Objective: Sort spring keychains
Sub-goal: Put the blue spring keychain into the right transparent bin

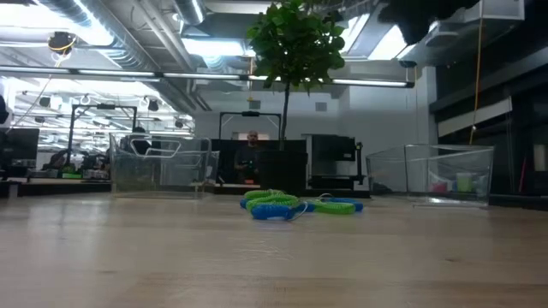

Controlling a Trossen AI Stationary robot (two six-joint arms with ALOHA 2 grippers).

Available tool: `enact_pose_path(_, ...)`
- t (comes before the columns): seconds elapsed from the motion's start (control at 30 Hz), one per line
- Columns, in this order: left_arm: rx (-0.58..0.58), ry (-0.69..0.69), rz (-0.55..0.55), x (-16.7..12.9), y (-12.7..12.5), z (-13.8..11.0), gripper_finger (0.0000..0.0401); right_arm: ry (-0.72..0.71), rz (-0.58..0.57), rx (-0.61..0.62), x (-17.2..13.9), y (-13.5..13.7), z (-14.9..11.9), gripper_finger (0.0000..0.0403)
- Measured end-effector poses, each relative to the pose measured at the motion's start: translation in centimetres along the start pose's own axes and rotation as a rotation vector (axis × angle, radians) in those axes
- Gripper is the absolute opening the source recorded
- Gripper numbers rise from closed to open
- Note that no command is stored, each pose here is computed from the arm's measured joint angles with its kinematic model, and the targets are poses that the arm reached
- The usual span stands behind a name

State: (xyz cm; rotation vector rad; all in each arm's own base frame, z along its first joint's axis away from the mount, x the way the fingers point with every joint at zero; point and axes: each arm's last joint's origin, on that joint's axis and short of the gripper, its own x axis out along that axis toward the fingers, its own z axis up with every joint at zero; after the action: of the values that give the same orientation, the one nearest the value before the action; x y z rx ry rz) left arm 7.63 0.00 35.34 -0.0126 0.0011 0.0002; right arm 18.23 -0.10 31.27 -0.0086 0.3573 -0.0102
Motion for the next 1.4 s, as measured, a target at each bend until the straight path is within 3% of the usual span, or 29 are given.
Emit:
enact_pose_path(0.43, 0.0, 0.0, 0.0, 0.0, 0.0, 0.0, 0.0011, 0.159, 0.001, -0.001, 3.8, 0.0, -1.3, 0.0049)
enact_pose_path(1.0, 0.0, 0.0, 0.0, 0.0, 0.0, 0.0, 0.0008, 0.396, 0.003, -0.003, 5.4, 0.0, 6.6, 0.0049)
enact_pose_path(1.4, 0.0, 0.0, 0.0, 0.0, 0.0, 0.0, 0.0009, 0.463, 0.099, -0.023, 5.8, 1.4, 6.7, 0.0049)
